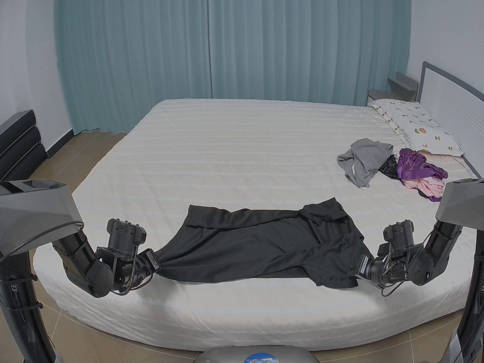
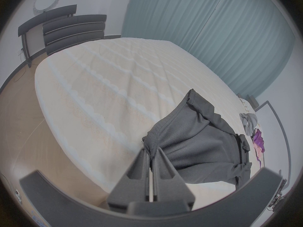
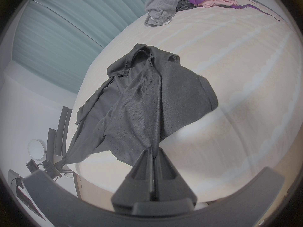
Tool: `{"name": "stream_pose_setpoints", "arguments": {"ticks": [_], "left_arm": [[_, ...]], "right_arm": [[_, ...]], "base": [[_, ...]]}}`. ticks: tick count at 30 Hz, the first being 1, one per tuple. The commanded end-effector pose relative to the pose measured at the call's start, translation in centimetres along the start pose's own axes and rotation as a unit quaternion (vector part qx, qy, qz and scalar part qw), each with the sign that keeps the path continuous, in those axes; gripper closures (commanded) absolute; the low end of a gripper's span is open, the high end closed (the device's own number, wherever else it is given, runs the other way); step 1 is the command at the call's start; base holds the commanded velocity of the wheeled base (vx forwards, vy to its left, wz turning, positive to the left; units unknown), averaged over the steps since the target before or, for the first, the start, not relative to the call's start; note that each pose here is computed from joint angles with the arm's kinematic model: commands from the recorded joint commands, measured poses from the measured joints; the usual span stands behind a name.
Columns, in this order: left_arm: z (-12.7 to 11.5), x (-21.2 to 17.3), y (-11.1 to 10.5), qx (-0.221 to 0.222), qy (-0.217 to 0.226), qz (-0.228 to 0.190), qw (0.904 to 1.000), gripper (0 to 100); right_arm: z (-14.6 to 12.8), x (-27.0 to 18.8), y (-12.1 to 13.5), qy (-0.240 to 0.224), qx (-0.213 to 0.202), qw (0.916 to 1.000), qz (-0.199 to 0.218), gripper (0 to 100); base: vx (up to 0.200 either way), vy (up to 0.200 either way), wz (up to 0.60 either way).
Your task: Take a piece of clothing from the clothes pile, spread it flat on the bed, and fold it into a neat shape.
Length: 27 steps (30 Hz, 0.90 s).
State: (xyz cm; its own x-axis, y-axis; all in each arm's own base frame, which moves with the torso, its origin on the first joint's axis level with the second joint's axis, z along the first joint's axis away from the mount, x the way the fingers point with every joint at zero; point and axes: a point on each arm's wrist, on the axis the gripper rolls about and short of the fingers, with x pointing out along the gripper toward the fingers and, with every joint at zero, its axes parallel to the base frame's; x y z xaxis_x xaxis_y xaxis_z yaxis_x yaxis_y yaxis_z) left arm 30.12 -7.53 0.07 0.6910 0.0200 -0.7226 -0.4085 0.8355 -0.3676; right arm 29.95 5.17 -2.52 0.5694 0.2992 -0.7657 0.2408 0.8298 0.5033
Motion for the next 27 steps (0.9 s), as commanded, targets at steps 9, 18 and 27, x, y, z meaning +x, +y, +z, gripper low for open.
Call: {"name": "stream_pose_setpoints", "arguments": {"ticks": [9, 18, 27], "left_arm": [[-0.3, -0.7, 0.5, 0.021, 0.01, 0.01, 0.9997, 100], [0.6, -3.5, 0.7, 0.048, 0.022, 0.024, 0.9983, 100], [-1.1, -4.4, 2.6, 0.126, 0.081, 0.066, 0.9866, 100]], "right_arm": [[0.3, -3.7, 0.3, -0.017, 0.003, 0.9996, 0.023, 100], [-1.3, -6.1, -0.3, -0.004, -0.015, 0.9998, 0.015, 100], [-4.5, -9.4, -2.4, 0.049, -0.077, 0.9955, -0.026, 100]], "base": [[0.0, 0.0, 0.0], [0.0, 0.0, 0.0], [0.0, 0.0, 0.0]]}}
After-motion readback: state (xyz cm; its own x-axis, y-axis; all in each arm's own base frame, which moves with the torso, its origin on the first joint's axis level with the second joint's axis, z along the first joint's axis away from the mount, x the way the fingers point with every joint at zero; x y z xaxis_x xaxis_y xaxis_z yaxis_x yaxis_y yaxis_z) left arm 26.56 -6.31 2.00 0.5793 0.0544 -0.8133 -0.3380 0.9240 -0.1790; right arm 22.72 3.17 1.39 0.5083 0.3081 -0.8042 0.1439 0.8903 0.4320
